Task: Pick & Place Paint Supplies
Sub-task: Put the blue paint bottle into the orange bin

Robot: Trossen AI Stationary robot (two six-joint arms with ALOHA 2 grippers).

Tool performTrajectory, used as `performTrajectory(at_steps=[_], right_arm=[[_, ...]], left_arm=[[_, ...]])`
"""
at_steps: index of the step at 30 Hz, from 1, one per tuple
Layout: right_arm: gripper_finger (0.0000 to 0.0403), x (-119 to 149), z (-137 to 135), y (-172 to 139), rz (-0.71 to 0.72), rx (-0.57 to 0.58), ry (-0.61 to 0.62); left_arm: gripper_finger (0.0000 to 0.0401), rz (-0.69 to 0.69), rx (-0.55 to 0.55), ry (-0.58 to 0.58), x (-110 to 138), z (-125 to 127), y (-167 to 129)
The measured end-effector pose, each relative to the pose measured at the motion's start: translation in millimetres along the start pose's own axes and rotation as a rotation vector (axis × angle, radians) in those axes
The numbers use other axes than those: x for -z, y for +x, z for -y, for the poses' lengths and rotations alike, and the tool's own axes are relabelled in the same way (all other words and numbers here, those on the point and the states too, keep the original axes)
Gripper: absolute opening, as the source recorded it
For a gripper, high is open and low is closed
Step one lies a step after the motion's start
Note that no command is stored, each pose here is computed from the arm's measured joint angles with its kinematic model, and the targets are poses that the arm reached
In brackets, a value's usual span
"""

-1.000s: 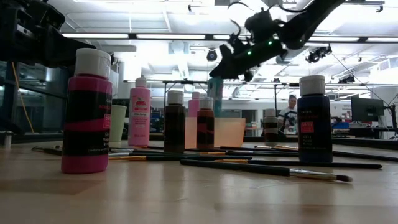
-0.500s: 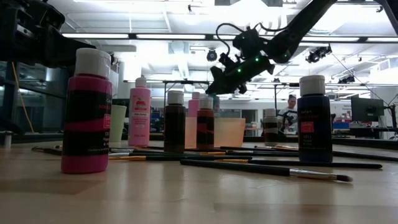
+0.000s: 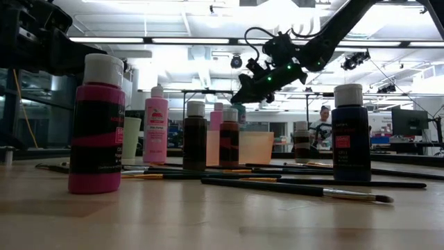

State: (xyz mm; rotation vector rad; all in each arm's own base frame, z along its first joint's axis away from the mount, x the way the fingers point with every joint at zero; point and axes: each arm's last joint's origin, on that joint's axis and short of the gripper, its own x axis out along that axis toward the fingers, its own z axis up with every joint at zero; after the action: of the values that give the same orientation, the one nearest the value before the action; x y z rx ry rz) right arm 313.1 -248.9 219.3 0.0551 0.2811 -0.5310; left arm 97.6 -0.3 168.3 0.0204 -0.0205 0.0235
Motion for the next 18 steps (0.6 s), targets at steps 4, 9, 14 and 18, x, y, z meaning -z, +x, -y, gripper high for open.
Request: performTrajectory(at_steps=[4, 9, 14, 18], right_arm=[[0.0121, 3, 2, 1, -0.001, -0.039, -0.007], [0.0127, 16, 0, 12, -0.013, -0.085, -0.009], [0.0122, 20, 1, 16, -0.001, -0.075, -0.008], [0.0126, 19, 2, 16, 0.021, -0.071, -0.012]], left_arm=[[0.0088, 0.000, -0.003, 0.000, 0, 0, 0], [0.0088, 0.000, -0.003, 0.000, 0, 0, 0], [0.0088, 0.000, -0.003, 0.000, 0, 0, 0], [0.0088, 0.000, -0.002, 0.000, 0, 0, 0]])
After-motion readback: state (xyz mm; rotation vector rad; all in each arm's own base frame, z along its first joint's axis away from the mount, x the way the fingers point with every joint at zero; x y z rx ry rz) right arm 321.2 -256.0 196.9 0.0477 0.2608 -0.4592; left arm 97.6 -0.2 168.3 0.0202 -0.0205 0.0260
